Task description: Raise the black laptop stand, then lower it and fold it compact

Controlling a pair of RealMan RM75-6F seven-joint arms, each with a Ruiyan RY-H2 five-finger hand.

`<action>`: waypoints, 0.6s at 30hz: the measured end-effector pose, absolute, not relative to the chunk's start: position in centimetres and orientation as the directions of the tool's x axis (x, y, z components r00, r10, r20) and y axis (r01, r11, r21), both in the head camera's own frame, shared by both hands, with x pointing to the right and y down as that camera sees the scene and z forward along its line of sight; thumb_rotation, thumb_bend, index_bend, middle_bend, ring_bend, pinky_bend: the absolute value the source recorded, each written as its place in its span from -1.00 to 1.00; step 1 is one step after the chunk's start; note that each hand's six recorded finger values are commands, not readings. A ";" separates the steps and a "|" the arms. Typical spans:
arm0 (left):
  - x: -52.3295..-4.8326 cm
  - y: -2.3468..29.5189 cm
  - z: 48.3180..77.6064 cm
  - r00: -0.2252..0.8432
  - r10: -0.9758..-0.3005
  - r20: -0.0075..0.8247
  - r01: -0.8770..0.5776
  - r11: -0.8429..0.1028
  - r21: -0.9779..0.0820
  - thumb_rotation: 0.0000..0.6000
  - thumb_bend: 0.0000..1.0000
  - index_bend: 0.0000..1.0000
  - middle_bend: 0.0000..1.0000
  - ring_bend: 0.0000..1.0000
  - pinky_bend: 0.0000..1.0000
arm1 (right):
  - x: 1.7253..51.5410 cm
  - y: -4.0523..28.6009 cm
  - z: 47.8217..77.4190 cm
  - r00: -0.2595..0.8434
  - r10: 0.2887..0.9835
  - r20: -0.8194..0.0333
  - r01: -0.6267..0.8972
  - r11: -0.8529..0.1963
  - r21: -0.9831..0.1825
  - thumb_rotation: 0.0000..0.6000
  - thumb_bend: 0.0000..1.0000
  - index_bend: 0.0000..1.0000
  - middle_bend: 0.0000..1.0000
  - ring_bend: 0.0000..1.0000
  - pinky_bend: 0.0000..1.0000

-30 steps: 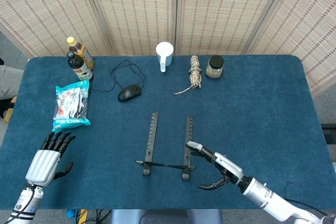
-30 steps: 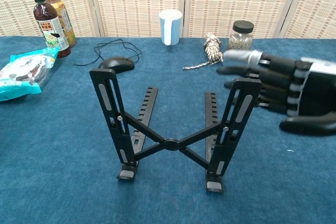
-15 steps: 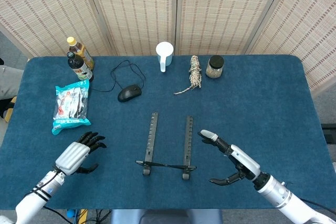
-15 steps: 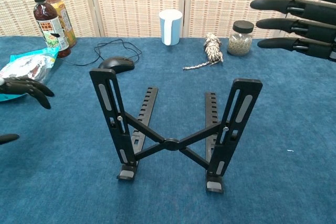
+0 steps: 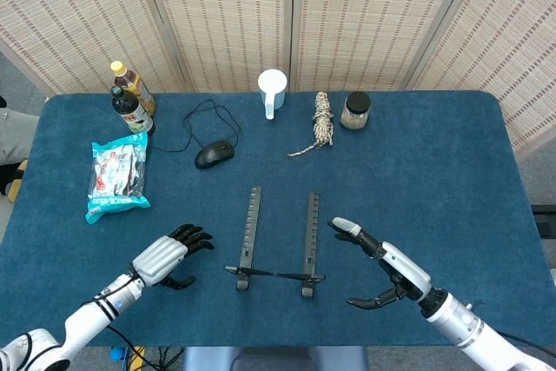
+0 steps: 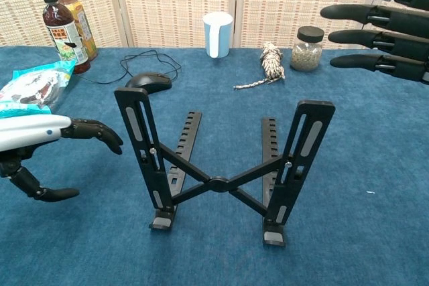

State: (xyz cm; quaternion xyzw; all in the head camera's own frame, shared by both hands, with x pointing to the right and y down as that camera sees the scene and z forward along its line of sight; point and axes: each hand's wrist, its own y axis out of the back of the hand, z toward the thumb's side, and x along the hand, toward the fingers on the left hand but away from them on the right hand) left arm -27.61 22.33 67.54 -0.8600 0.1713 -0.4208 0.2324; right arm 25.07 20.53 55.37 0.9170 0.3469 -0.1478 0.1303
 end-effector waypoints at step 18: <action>-24.8 23.5 67.7 0.638 -0.450 0.625 -0.136 -0.864 -0.484 1.00 -0.44 -0.62 -0.76 -0.98 -1.00 | 25.6 20.7 55.7 0.711 0.602 -0.365 0.684 -0.713 0.155 1.00 -0.77 -1.00 -0.88 -1.00 -0.82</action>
